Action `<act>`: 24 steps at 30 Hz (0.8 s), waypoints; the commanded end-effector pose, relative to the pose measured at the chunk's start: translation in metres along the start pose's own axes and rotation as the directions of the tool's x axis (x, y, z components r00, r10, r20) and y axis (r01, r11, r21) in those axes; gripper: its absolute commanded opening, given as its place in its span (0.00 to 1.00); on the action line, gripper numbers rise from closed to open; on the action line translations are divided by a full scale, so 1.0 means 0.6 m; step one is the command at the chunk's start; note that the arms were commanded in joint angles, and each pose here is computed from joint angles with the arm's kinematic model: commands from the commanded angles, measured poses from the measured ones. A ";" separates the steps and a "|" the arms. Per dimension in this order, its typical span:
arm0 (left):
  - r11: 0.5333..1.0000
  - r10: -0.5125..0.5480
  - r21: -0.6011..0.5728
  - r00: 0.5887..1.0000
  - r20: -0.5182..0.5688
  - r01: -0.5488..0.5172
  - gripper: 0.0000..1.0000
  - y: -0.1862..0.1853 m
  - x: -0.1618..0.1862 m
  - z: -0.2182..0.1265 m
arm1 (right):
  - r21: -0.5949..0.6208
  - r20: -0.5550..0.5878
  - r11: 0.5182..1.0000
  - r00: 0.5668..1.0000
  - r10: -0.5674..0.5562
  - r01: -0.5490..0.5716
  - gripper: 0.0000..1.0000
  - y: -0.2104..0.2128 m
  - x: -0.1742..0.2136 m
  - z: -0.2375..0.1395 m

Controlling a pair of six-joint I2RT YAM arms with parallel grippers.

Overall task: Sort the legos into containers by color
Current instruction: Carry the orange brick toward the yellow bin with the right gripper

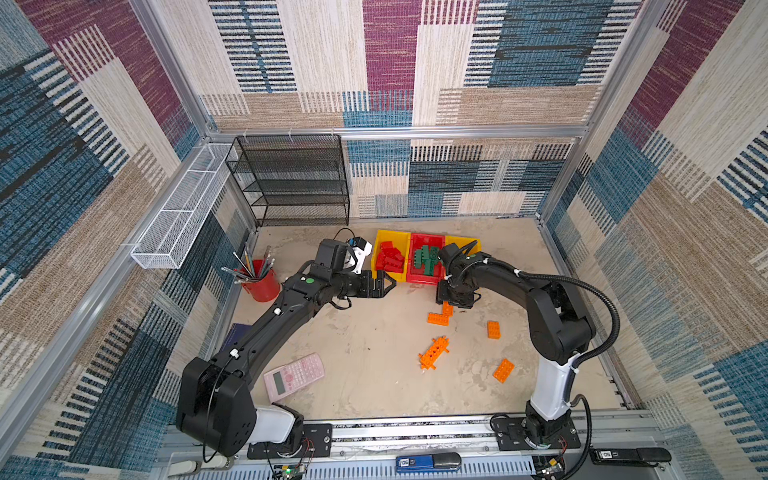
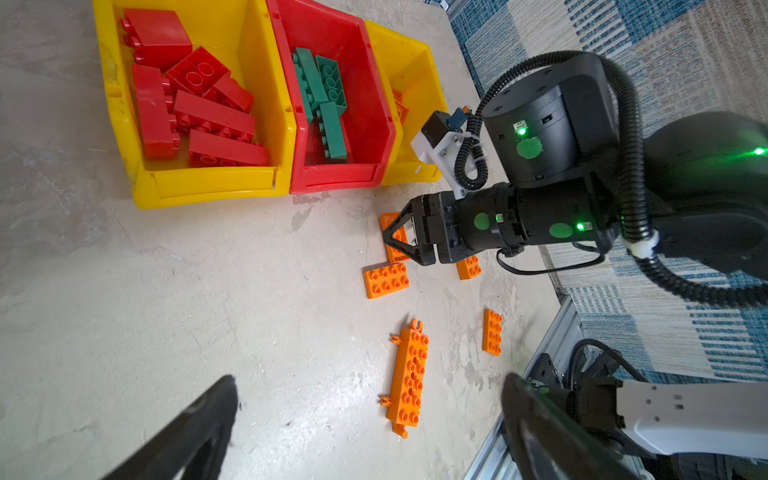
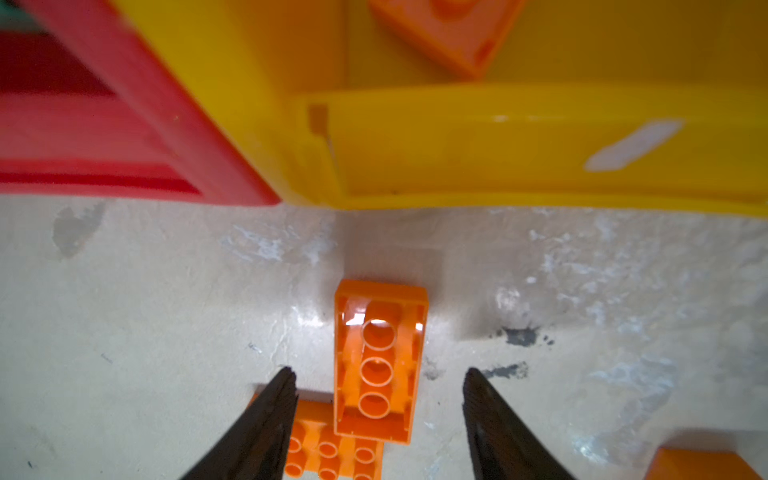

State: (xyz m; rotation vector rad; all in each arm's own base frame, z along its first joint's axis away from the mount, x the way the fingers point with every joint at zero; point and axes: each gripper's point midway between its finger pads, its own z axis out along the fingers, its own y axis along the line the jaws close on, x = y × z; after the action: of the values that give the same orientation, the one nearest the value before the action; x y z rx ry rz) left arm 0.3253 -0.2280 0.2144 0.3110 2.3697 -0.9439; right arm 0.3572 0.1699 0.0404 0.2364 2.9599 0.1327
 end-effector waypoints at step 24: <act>1.000 0.000 0.000 0.998 0.063 0.000 1.00 0.005 0.008 -0.028 | 0.145 0.193 0.986 0.975 -0.113 0.086 0.33 -0.021 -0.114 -0.100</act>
State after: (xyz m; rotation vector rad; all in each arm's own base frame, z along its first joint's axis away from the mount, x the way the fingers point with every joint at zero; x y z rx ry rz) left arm 0.3077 -0.2108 0.2118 0.2834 2.3512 -0.9249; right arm 0.4043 0.1595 0.1082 0.1767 2.7800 0.0306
